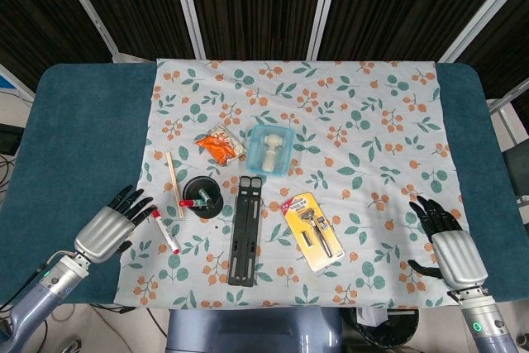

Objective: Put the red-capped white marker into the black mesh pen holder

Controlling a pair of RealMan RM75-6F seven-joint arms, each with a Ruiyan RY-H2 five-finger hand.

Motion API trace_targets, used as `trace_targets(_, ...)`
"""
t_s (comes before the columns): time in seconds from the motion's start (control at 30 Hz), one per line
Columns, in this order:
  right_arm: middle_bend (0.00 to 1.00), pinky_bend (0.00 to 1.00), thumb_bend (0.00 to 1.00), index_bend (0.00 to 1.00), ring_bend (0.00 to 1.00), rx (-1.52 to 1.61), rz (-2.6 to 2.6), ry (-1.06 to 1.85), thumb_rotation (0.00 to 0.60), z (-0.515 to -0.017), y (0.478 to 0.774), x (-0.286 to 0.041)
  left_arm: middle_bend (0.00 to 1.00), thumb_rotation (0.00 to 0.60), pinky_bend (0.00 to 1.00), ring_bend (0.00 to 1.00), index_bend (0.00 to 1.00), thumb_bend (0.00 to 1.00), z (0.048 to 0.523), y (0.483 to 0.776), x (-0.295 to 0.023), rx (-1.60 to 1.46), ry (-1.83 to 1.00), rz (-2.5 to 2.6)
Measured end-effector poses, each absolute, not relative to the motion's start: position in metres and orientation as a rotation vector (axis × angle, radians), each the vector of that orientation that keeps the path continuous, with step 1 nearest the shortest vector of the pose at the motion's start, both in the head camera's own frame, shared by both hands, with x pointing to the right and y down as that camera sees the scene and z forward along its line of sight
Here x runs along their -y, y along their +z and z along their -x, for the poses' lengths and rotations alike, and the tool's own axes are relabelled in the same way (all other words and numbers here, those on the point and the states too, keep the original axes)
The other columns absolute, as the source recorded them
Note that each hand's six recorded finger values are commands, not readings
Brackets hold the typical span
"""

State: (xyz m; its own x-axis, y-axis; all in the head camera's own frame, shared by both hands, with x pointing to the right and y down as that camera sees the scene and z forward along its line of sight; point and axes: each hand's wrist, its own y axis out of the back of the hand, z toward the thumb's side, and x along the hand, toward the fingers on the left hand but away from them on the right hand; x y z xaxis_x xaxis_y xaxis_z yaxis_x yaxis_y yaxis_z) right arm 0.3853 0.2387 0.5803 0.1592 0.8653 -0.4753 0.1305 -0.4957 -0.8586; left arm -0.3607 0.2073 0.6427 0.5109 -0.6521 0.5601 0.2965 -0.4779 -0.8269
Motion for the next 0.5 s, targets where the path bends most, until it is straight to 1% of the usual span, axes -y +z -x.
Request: trace_targets(0.5,0.0,0.18,0.16,0.0,0.0,0.957,1.77,1.387,0.6,-0.3863,0.578,-0.239,0.12,0.6,0.0,0.0,0.18,0.16,0.3553,0.6419,-0.212,-0.292,-1.145,1.735)
